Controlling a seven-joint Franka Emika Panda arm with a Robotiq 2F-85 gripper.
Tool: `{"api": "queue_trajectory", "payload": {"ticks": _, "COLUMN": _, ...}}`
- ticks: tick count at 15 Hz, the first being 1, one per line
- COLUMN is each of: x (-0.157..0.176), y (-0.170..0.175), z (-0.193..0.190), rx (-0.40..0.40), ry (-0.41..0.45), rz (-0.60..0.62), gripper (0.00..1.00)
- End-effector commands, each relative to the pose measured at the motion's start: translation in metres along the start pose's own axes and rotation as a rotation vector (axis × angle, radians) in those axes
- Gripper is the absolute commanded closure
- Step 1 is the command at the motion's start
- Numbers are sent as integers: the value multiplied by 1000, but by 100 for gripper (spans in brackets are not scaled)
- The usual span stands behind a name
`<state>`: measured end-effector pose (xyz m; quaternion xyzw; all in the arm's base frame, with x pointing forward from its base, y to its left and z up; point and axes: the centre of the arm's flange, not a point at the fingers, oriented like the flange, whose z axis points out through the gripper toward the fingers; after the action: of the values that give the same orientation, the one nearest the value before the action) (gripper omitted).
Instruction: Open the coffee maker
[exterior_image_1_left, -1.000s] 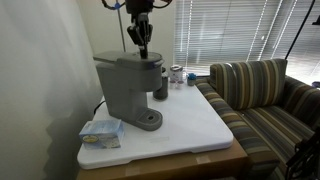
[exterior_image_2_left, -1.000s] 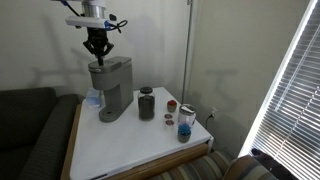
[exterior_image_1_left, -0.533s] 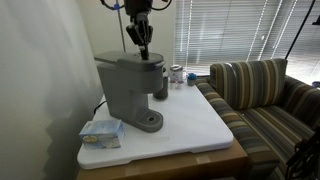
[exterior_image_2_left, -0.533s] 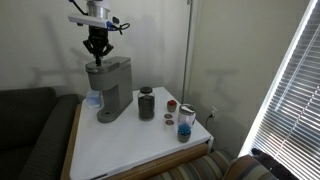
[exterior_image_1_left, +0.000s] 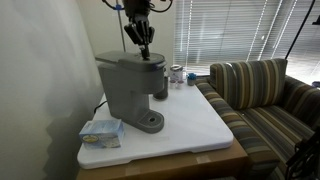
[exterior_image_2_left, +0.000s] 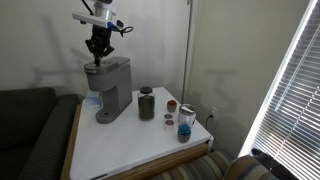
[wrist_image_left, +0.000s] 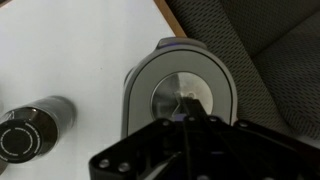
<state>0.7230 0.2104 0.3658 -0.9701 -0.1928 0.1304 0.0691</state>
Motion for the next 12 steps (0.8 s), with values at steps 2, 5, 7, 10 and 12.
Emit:
{"api": "queue_trajectory", "payload": {"ticks": 2, "x": 56, "y": 13, "z": 17, "rx": 70, "ry": -177, "rz": 77, "gripper": 100}}
{"api": "queue_trajectory", "payload": {"ticks": 5, "x": 57, "y": 20, "z": 25, "rx": 104, "ry": -273, "rz": 127, "gripper": 100}}
{"api": "queue_trajectory", "payload": {"ticks": 7, "x": 55, "y": 22, "z": 29, "rx": 127, "ry": -328, "rz": 148, "gripper": 100}}
{"api": "queue_trajectory", "payload": {"ticks": 10, "x": 36, "y": 13, "z": 22, "rx": 106, "ry": -288, "rz": 128, "gripper": 100}}
{"api": "queue_trajectory", "payload": {"ticks": 12, "x": 19, "y": 2, "z": 8, "rx": 77, "ry": -216, "rz": 129, "gripper": 100}}
